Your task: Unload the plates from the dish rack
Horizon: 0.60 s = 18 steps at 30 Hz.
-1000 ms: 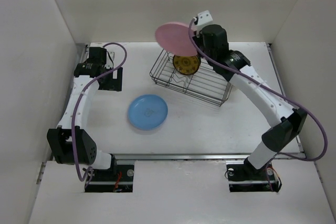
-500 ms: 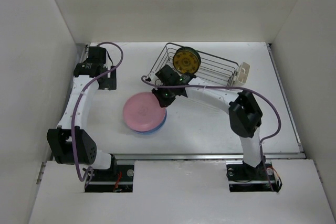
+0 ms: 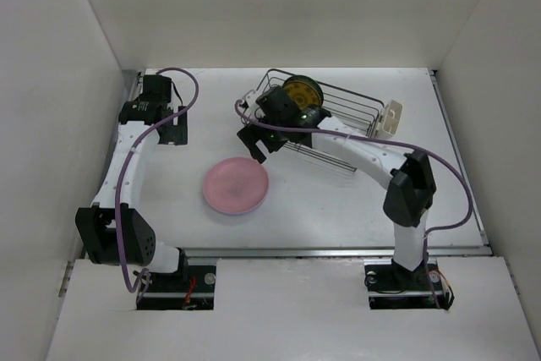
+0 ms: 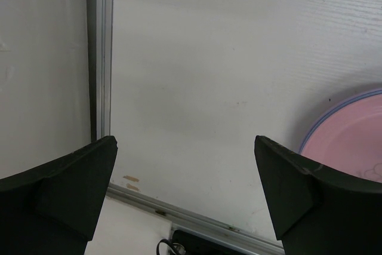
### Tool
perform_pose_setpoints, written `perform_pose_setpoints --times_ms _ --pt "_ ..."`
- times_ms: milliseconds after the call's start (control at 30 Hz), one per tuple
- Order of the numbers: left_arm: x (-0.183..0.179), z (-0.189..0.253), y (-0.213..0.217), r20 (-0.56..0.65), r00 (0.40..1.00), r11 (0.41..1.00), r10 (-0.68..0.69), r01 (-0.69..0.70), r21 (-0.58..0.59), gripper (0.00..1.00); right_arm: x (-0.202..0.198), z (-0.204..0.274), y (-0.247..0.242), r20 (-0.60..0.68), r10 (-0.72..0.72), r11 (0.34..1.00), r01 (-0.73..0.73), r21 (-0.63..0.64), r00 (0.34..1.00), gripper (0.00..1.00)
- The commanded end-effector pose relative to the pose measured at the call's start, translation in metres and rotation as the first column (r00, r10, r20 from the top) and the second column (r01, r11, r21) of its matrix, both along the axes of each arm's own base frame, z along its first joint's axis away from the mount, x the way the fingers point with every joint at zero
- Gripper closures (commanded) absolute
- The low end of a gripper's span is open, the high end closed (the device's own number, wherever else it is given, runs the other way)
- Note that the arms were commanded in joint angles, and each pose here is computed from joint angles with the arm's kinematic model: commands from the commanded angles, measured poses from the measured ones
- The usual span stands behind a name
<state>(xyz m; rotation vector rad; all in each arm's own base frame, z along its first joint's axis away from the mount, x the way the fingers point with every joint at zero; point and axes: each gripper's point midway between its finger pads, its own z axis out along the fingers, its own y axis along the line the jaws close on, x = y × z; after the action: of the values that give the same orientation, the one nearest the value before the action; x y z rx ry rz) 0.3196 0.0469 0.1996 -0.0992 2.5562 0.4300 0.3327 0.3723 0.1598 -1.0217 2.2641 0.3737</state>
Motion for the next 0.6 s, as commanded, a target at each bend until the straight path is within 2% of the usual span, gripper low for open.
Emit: perform_pose_setpoints --times_ms 0,100,133,233,333,367,433,467,567 --pt "0.004 0.013 -0.002 0.048 0.999 1.000 -0.013 0.013 -0.007 0.00 0.050 0.117 -0.034 0.269 -0.199 0.971 0.152 0.185 0.942 0.00" --pt "0.005 0.010 -0.004 0.037 0.999 1.000 -0.019 0.020 -0.017 0.00 0.090 0.127 -0.075 0.292 -0.345 0.934 0.296 0.199 0.892 0.00" --pt "0.006 0.009 -0.006 0.037 0.999 0.999 -0.026 0.027 -0.027 0.00 0.118 0.125 -0.098 0.296 -0.407 0.911 0.365 0.191 0.864 0.02" --pt "0.007 0.005 -0.012 0.027 0.999 0.997 -0.043 0.045 -0.055 0.00 0.157 0.125 -0.140 0.287 -0.520 0.854 0.483 0.194 0.805 0.09" --pt "0.011 0.002 -0.030 0.039 0.995 0.985 -0.097 0.101 -0.140 0.00 0.186 0.102 -0.152 0.263 -0.545 0.839 0.516 0.176 0.796 0.20" --pt "0.014 -0.001 -0.037 0.040 0.992 0.977 -0.119 0.124 -0.175 0.00 0.199 0.095 -0.161 0.256 -0.560 0.829 0.532 0.175 0.788 0.28" --pt "0.017 -0.003 -0.061 0.047 0.979 0.939 -0.196 0.201 -0.279 0.00 0.211 0.088 -0.164 0.241 -0.570 0.821 0.537 0.194 0.785 0.34" --pt "0.020 -0.004 -0.067 0.051 0.975 0.926 -0.214 0.219 -0.308 0.00 0.217 0.088 -0.166 0.236 -0.571 0.820 0.533 0.209 0.786 0.41" --pt "0.024 -0.002 -0.084 0.055 0.964 0.887 -0.259 0.260 -0.381 0.00 0.225 0.076 -0.161 0.210 -0.551 0.831 0.510 0.221 0.807 0.48"
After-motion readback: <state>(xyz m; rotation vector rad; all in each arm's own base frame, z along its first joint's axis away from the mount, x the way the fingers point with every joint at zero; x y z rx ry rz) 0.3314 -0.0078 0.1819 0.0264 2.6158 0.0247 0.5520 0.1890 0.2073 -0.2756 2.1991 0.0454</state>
